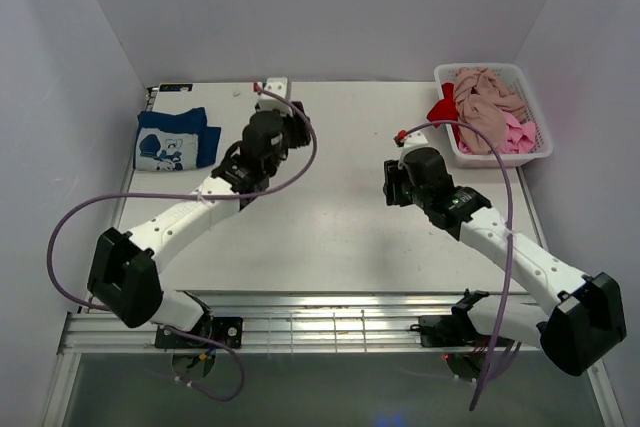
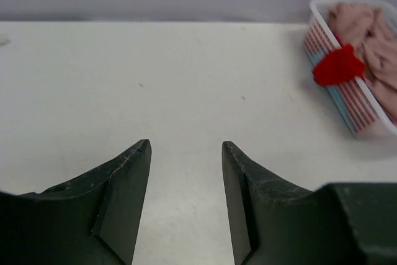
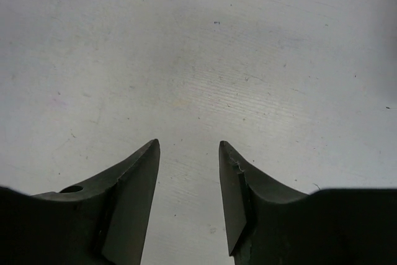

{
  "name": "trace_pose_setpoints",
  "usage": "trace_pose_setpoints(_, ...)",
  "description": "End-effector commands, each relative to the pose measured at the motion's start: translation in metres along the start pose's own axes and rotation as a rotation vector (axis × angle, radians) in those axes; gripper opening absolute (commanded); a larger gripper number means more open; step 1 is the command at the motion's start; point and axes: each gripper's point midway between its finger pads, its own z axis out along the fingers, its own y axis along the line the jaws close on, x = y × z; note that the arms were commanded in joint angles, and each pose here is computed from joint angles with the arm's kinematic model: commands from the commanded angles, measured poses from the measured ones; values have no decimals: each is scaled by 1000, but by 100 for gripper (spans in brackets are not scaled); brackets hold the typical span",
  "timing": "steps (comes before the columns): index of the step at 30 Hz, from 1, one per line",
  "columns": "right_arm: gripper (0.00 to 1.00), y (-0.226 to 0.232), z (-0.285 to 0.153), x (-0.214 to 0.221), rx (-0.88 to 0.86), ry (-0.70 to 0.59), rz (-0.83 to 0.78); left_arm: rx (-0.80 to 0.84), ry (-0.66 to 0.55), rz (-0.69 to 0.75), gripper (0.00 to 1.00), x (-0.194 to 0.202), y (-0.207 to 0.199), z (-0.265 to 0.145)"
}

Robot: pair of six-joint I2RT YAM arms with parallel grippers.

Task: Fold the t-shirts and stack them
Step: Put the neatly folded tshirt into the corner of the board with the left arm

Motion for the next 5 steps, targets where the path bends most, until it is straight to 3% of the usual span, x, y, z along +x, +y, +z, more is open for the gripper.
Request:
trace_pose_setpoints(1, 49, 3, -31, -21, -26, -96, 57, 113, 184, 17, 60, 79, -43, -39)
trace_pose_setpoints(5, 45, 3, -50, -22, -44, -123, 109, 192, 274, -5, 59, 111, -76, -81)
